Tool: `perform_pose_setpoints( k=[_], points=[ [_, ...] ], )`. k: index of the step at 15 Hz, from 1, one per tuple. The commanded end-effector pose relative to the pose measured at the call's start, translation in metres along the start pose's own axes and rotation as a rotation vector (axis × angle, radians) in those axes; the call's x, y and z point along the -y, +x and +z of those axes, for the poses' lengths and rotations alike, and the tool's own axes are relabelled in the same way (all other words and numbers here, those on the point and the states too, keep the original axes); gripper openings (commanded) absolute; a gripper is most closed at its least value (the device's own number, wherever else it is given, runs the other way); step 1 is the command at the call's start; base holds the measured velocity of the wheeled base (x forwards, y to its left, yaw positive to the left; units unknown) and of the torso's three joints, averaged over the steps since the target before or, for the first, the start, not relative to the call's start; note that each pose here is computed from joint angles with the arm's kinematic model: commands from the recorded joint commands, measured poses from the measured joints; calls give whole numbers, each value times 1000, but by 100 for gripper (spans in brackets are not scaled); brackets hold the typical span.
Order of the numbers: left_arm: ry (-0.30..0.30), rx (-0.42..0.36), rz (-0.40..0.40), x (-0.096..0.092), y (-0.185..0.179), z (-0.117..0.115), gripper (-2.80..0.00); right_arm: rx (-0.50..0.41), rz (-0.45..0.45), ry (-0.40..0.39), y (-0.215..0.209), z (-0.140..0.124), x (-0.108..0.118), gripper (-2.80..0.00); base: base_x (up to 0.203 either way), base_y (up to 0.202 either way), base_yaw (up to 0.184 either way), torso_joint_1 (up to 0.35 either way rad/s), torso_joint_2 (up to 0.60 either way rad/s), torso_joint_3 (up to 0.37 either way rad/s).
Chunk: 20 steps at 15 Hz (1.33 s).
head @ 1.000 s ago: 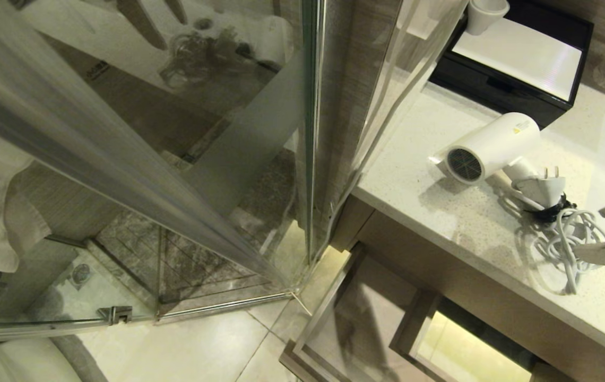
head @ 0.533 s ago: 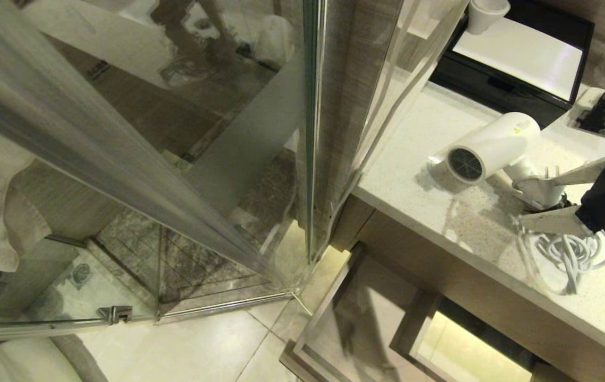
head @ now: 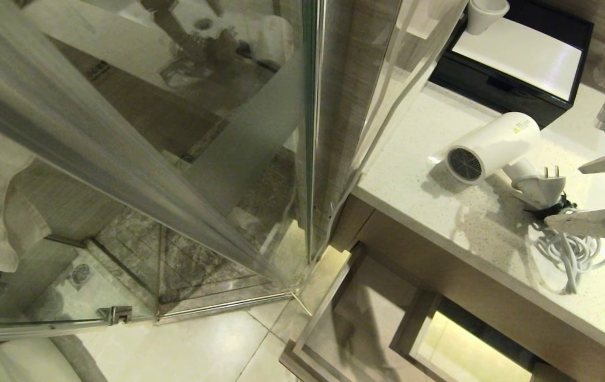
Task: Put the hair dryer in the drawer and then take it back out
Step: Pick up the hairdryer
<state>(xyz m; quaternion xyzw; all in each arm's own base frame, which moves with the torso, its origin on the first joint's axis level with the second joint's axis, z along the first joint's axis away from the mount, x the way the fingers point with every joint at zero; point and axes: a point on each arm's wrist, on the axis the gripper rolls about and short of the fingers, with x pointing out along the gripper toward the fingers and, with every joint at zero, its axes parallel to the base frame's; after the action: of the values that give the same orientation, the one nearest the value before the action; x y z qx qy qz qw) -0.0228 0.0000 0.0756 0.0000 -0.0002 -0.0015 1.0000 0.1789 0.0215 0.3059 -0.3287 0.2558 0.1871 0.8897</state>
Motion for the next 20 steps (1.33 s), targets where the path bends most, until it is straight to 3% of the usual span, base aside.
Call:
perform_pose_setpoints(
  k=[1,7,11,20],
  points=[
    [0,-2,0,0,0,-1,-280,-32,-41,4,-3,-3,0,0,0,0,0,0,0,0],
    [0,-2,0,0,0,-1,-280,-89,-128,65,16,1,10,0,0,0,0,0,0,0],
    [0,-2,0,0,0,-1,-280,-138,-109,137,28,-3,8,0,0,0,0,0,0,0],
    [0,-2,0,0,0,-1,-280,-226,-49,176,59,-13,3,0,0,0,0,0,0,0]
  ],
)
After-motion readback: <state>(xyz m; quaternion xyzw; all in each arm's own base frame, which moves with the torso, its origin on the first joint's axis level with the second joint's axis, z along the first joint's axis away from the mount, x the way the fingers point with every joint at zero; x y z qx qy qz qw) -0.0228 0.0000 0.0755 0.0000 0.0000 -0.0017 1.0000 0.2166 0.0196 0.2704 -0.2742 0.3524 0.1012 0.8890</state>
